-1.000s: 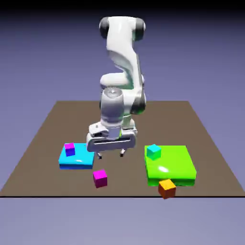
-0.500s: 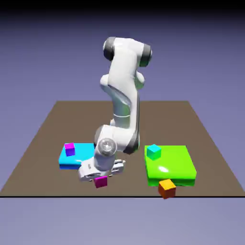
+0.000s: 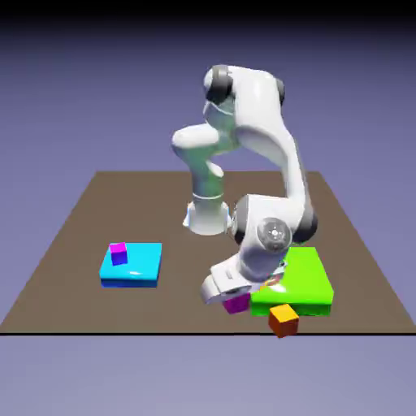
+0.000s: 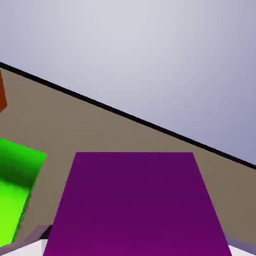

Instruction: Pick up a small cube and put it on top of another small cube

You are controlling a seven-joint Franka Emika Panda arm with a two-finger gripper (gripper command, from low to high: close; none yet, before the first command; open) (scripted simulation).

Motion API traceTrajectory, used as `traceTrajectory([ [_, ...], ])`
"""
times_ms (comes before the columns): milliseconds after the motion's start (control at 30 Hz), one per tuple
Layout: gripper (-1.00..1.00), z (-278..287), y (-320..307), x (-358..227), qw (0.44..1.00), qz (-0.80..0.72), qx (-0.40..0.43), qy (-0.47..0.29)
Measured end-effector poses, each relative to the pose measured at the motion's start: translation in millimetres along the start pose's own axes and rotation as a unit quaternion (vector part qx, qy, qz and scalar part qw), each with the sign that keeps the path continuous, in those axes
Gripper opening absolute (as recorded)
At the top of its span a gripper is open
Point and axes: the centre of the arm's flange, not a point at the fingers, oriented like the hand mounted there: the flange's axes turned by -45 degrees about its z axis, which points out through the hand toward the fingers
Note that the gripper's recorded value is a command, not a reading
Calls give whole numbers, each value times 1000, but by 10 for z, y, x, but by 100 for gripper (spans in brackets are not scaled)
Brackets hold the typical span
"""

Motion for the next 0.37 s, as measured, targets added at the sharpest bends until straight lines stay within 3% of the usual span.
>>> traceTrajectory([
  [133,-100,-242,-669,181,1000,-23,-8,0],
  [233,-100,319,-663,269,1000,-23,-8,0],
  [267,100,433,-660,277,1000,-23,-8,0],
  [367,100,246,-662,261,1000,-23,-9,0],
])
